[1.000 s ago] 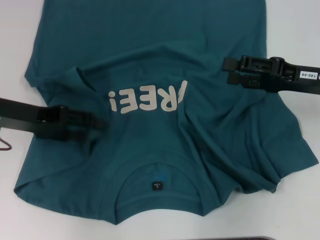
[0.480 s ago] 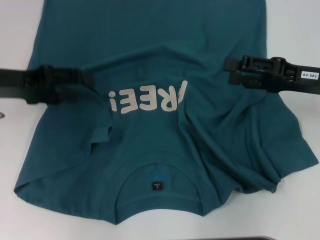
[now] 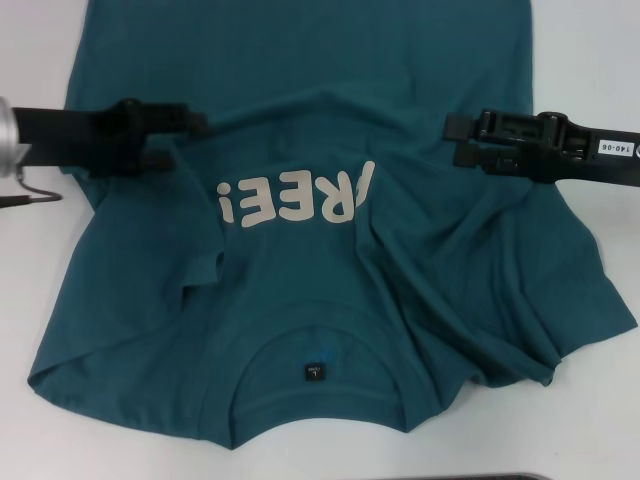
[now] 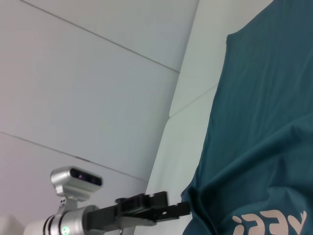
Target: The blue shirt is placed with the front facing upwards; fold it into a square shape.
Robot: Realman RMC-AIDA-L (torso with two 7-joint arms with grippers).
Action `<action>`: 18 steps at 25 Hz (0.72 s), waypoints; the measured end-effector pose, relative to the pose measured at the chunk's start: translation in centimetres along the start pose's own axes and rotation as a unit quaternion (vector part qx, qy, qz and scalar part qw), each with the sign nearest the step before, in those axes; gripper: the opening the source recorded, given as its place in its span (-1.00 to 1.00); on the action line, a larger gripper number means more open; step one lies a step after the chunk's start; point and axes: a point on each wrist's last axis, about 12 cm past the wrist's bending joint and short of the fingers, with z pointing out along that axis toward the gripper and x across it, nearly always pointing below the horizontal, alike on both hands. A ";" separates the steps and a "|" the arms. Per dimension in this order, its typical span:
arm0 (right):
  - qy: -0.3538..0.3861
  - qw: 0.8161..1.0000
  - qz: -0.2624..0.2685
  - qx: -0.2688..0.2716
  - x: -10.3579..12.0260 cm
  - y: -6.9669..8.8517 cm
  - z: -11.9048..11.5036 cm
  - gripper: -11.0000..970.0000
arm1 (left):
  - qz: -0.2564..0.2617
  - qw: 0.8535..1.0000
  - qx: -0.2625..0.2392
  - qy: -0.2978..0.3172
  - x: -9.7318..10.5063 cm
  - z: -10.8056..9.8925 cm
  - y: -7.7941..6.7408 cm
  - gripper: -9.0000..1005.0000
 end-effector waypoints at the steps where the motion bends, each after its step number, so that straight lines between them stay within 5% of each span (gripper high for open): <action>1: 0.000 1.000 0.000 0.000 0.0 0.0 0.0 0.82 | 0.003 1.000 -0.005 0.001 -0.1 0.6 -0.2 0.68; 8: -0.001 1.000 -0.002 0.000 0.0 0.0 0.0 0.82 | 0.026 1.000 0.004 0.006 -0.8 1.8 -1.6 0.68; 13: 0.001 1.000 -0.025 -0.002 0.0 0.1 0.0 0.82 | 0.069 0.997 0.039 0.010 0.1 -1.5 -1.3 0.68; 18: -0.002 0.998 -0.062 -0.003 -0.1 0.1 0.0 0.82 | 0.137 0.982 0.129 0.003 2.8 -4.5 0.1 0.68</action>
